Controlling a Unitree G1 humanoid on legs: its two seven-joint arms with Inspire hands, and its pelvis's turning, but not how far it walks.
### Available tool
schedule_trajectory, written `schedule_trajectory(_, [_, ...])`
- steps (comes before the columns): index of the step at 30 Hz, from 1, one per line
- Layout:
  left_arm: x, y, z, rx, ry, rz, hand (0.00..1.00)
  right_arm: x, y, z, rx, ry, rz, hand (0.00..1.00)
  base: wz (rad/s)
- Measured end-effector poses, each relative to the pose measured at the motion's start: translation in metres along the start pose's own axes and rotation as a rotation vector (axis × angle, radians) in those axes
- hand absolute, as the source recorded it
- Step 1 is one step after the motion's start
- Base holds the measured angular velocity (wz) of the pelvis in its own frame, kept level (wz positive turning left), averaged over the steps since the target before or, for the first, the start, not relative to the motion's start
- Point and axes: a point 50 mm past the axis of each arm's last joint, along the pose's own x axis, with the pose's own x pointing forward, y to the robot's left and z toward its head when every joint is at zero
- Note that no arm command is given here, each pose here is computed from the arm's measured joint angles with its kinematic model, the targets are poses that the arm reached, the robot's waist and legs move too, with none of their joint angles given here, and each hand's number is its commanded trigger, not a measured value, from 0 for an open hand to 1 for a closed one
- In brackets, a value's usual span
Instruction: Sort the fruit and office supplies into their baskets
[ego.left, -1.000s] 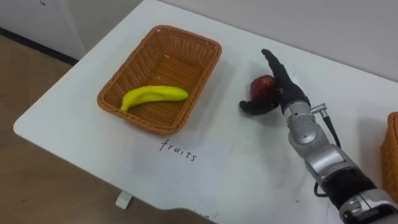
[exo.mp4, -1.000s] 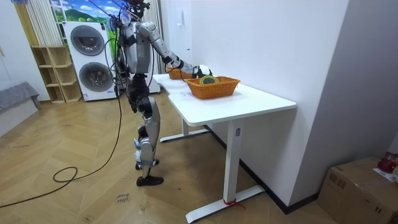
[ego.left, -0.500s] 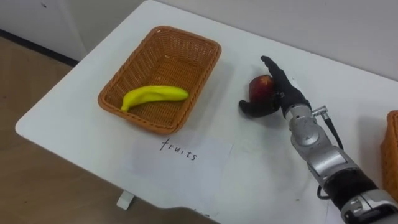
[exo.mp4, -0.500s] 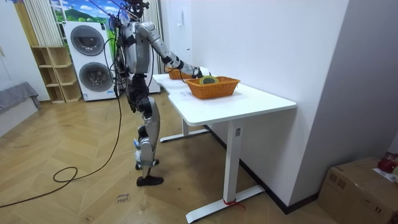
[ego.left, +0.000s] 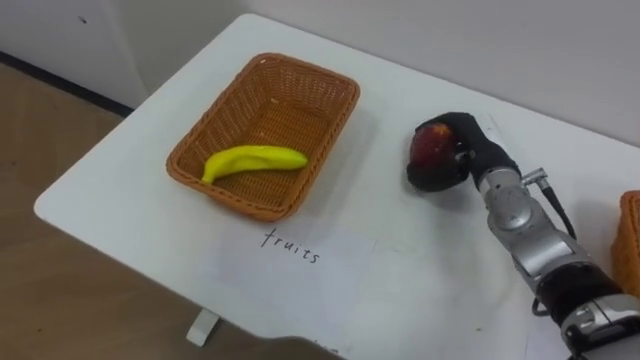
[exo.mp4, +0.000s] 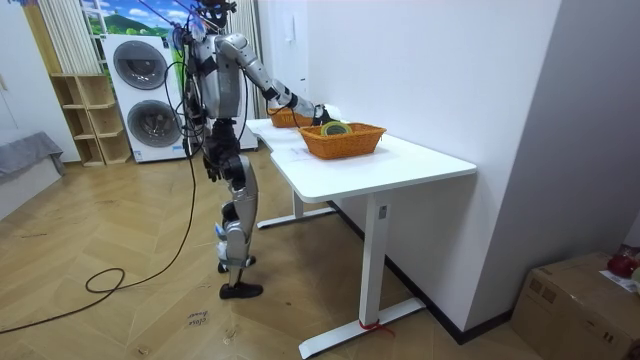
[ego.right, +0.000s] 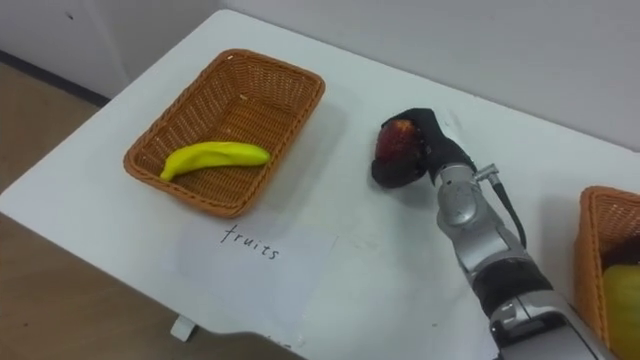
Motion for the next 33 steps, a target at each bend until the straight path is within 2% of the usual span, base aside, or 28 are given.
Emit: schedule_trajectory(33, [0.001,0.005,0.012,-0.010,-0.049,0.020,0.00,0.001,0.006,0.005,0.007,-0.012,0.120,1.00,-0.07])
